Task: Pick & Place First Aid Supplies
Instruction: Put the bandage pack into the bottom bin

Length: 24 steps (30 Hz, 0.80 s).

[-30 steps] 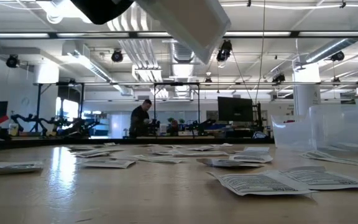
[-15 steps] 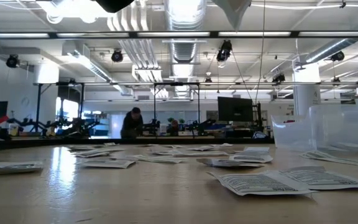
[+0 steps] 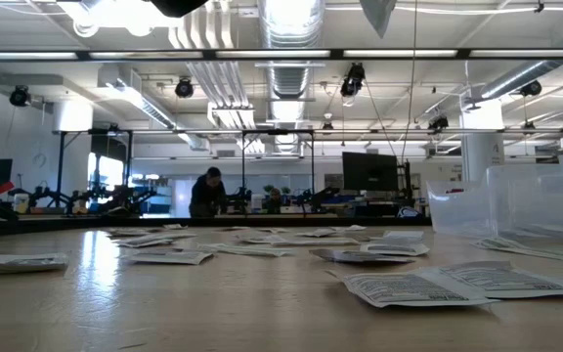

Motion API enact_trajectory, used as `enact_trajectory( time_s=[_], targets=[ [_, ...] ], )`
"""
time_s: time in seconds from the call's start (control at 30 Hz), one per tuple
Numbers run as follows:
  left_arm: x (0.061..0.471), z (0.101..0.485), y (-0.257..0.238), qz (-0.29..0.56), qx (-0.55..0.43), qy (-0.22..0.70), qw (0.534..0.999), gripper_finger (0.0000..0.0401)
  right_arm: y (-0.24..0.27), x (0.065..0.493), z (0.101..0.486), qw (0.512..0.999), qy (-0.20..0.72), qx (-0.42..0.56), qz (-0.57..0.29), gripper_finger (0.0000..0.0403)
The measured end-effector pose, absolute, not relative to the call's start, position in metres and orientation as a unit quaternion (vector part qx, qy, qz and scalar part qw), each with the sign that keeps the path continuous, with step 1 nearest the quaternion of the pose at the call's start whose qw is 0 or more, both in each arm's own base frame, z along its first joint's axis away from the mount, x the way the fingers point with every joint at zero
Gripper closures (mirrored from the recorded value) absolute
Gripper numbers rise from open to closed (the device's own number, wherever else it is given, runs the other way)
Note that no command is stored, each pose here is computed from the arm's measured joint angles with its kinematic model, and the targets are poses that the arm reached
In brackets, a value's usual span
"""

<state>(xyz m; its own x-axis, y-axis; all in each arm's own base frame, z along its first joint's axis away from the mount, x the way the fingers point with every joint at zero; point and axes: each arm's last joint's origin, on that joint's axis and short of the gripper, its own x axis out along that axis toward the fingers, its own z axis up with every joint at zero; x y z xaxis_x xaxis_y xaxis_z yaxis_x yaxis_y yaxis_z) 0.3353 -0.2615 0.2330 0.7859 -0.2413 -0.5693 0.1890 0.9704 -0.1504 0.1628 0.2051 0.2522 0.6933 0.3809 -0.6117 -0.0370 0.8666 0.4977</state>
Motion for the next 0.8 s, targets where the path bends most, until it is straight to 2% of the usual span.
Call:
enact_trajectory(
  time_s=[0.43, 0.8],
  targets=[
    [0.336, 0.234, -0.262, -0.122, -0.039, 0.302, 0.945, 0.0401, 0.205, 0.163, 0.252, 0.891, 0.373, 0.229, 0.118, 0.0351],
    [0.355, 0.246, -0.249, -0.15, -0.019, 0.236, 0.96, 0.0401, 0.206, 0.162, 0.252, 0.893, 0.373, 0.221, 0.122, 0.0351]
  ],
)
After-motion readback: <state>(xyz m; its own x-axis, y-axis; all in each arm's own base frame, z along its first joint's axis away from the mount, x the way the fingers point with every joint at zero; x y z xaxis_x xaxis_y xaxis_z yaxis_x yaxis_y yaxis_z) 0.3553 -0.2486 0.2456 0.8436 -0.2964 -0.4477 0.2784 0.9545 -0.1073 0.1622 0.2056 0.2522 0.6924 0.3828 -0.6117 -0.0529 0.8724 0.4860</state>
